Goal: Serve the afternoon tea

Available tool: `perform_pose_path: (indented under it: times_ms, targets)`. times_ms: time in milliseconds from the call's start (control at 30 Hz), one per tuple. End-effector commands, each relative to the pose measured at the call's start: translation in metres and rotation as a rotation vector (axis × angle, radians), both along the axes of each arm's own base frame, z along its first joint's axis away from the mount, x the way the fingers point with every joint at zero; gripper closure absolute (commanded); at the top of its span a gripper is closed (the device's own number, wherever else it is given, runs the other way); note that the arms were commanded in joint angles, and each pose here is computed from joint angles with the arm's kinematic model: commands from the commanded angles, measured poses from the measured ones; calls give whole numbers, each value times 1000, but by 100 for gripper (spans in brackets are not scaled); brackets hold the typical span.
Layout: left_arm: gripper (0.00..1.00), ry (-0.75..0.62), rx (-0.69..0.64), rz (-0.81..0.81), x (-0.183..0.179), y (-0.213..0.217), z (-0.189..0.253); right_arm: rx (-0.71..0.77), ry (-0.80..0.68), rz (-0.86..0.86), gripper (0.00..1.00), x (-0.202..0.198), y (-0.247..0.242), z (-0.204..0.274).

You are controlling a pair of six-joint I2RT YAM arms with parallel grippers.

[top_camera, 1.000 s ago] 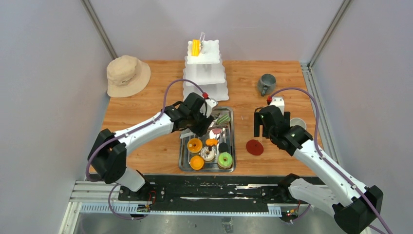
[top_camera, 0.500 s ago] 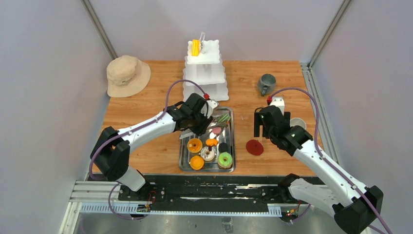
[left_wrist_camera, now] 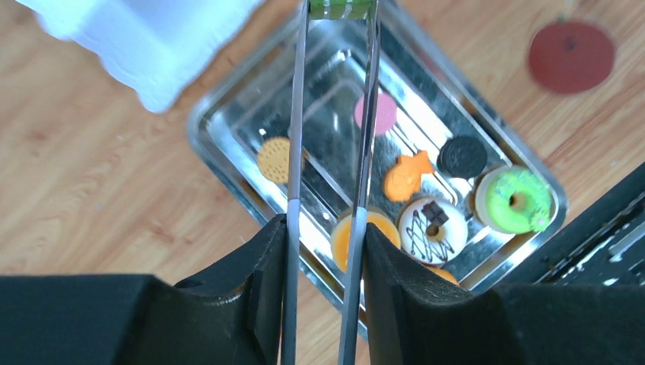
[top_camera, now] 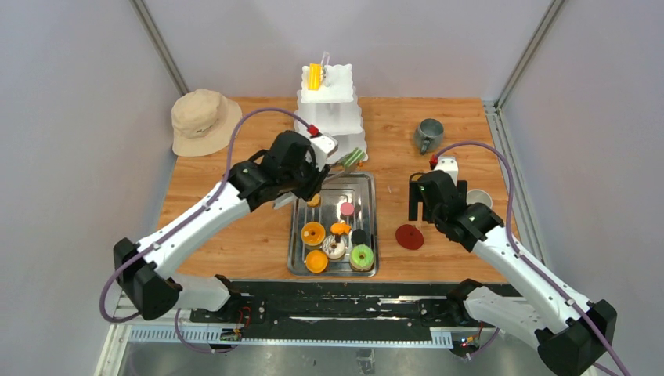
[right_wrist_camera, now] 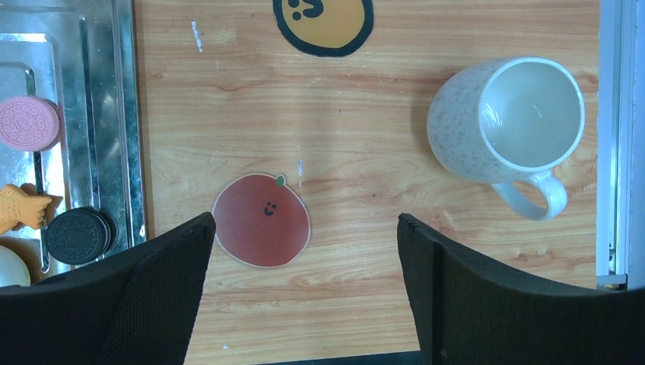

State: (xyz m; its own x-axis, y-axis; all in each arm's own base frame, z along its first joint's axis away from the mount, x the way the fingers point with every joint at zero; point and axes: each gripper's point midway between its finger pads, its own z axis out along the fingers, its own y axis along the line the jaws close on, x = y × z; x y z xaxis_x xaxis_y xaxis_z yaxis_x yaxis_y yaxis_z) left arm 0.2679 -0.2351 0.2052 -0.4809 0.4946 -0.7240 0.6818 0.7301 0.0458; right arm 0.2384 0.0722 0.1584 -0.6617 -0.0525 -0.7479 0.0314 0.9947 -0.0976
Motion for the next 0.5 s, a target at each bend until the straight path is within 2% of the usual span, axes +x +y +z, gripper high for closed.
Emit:
perform_pose_path:
  times_ms: [0,67,233,467]
  targets:
    - [80,-168,-98,50,9,6,76,3,-16,-14,12,-2,-3,1]
    - [79,-228,-143,110,17,11,108,5,-19,-13,12,-2,-3,3]
    - [82,-273,-250,200,36,6,156,14,-21,-13,12,-2,-2,4]
    - [82,-312,-230,356,83,2,168,17,-32,-11,12,-4,-3,8]
